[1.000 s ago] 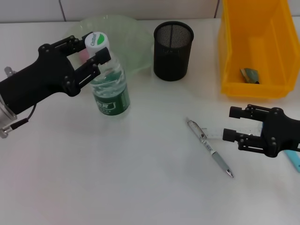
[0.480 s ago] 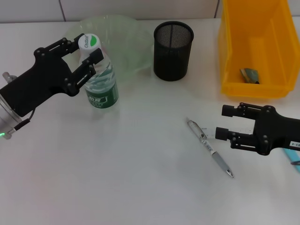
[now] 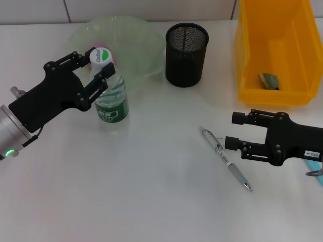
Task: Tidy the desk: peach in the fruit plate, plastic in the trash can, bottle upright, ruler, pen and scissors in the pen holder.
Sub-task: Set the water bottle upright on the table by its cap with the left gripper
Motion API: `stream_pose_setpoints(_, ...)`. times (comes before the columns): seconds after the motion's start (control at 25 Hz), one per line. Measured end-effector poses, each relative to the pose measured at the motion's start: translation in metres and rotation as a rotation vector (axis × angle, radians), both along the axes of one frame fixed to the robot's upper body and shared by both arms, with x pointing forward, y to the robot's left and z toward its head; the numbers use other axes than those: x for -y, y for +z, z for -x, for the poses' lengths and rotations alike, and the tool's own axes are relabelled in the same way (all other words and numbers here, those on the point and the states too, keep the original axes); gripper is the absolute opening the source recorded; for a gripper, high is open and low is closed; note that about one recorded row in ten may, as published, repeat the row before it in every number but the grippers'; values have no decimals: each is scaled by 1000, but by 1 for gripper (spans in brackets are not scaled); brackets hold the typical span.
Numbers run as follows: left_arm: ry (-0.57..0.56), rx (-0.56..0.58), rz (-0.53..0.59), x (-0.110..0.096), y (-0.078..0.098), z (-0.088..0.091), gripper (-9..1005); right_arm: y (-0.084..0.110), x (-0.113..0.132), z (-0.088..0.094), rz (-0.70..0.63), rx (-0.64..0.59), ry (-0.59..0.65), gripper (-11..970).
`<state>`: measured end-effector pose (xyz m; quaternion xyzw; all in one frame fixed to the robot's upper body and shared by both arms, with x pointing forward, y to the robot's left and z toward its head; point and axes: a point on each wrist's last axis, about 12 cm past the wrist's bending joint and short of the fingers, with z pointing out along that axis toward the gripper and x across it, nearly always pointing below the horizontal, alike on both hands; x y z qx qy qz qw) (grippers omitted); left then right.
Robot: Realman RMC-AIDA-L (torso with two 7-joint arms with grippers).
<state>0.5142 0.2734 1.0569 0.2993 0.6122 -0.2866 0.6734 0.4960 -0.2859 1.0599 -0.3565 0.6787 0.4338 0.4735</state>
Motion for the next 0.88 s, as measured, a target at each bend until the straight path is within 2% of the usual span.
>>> stream_pose_setpoints(0.6, 6, -45, 31, 0, -3, 1, 436, 0, -1, 0, -2, -1, 1, 713)
stream_pose_setpoints(0.72, 6, -45, 32, 1, -3, 1, 620, 0, -1, 0, -2, -1, 0, 712)
stream_pose_setpoints(0.88, -7, -24, 75, -1, 2, 5, 809, 0, -1, 0, -3, -1, 1, 711)
